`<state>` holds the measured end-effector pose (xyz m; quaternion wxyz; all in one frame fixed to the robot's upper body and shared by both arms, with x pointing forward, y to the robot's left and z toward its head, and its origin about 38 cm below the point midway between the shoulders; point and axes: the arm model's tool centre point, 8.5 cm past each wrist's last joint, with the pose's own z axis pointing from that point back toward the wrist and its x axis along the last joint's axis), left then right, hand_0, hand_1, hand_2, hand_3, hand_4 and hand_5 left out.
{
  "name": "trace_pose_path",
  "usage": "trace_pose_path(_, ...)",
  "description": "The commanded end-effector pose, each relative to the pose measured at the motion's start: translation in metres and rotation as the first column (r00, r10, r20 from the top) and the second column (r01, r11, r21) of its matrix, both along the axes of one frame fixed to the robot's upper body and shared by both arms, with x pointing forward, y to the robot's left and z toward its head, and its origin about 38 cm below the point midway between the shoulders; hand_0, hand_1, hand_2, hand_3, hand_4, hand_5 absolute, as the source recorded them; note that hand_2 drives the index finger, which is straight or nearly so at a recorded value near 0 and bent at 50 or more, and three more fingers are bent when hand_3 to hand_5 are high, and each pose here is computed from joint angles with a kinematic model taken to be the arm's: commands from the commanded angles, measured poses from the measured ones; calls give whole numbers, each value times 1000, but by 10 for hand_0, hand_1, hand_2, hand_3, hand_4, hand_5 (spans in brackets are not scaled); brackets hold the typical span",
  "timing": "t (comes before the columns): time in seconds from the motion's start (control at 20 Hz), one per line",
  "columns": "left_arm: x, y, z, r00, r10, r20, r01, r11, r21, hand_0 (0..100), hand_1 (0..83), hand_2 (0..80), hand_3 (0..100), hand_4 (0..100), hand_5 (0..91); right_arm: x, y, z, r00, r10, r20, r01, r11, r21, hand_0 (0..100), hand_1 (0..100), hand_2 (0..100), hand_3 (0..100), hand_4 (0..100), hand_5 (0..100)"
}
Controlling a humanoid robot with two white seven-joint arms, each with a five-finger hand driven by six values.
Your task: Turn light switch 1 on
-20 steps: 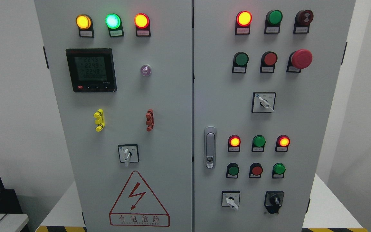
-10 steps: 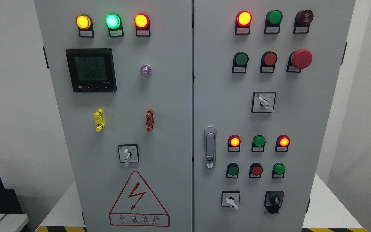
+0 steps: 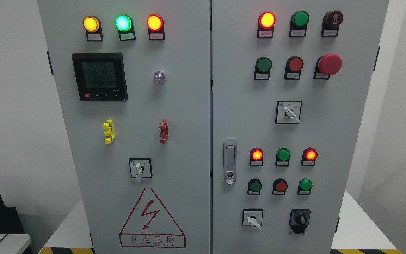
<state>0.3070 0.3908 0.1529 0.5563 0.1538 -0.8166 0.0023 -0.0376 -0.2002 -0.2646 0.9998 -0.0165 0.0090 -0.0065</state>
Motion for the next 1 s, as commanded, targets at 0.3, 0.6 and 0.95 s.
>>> trace_pose_path(0.3,55,-116,23,986,-169,3,169,984,60,0,520,510,736,777,681,0,1,0,1000,-8,0,8,1000,2,120,389,0,0,0,0)
trace_pose_path(0.6,76,-144,36,996,-84,-9,84,996,-29,0,565,547,768,803,716,0,1,0,1000,-8,0,8,1000,2,120,389,0,0,0,0)
trace_pose_path(0.95,82,-166,39,998,-60,-29,58,996,-72,0,576,599,809,837,767,0,0,0,1000,-8,0,8,1000,1,120,389,0,0,0,0)
